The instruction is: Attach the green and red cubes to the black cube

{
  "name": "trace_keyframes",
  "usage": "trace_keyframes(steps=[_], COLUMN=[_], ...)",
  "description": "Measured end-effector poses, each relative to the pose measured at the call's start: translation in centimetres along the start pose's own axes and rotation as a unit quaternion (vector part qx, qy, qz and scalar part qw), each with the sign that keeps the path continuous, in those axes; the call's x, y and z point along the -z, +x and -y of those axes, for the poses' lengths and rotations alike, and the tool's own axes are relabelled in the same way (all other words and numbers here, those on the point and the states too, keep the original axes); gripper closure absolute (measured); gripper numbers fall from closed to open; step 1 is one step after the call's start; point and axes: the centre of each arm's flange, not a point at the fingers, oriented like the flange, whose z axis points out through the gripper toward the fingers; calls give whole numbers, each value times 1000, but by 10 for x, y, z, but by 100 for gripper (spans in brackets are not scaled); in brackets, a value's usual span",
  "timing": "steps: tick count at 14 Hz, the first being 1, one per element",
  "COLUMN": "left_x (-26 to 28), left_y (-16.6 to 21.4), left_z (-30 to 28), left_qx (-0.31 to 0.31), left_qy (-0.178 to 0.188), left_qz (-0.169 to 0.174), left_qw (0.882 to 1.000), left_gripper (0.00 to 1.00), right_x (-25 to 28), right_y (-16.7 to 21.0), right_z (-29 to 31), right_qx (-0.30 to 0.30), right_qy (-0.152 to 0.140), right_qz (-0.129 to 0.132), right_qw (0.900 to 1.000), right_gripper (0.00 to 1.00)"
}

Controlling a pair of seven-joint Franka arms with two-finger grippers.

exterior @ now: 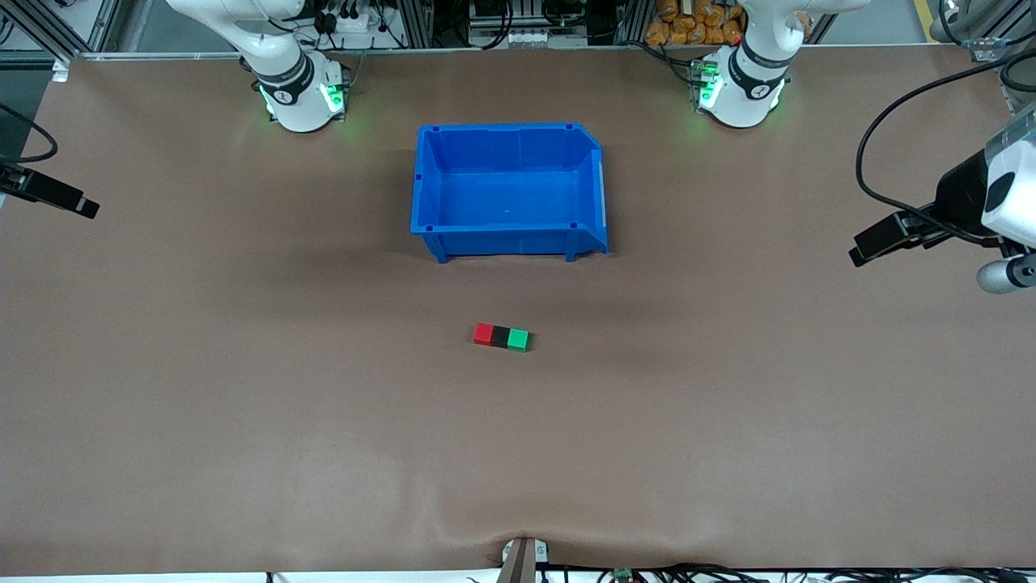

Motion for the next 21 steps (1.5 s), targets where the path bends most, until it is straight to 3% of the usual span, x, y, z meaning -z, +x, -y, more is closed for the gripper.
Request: trace_keyframes(steps=[16,21], left_x=[-1,-16], left_y=[-60,-62], left_z=[1,-2], left_qx=[-21,-24], left_qy=[9,16], left_qz=[2,16], left_qw=[1000,999], left_gripper=[0,0], right_x=[12,10], right_y=[0,-4], right_z=[2,23], right_qx=[-9,15], right_qy=[3,-38], right_qz=[-19,-25], right_qw=[1000,999], right_gripper=[0,0])
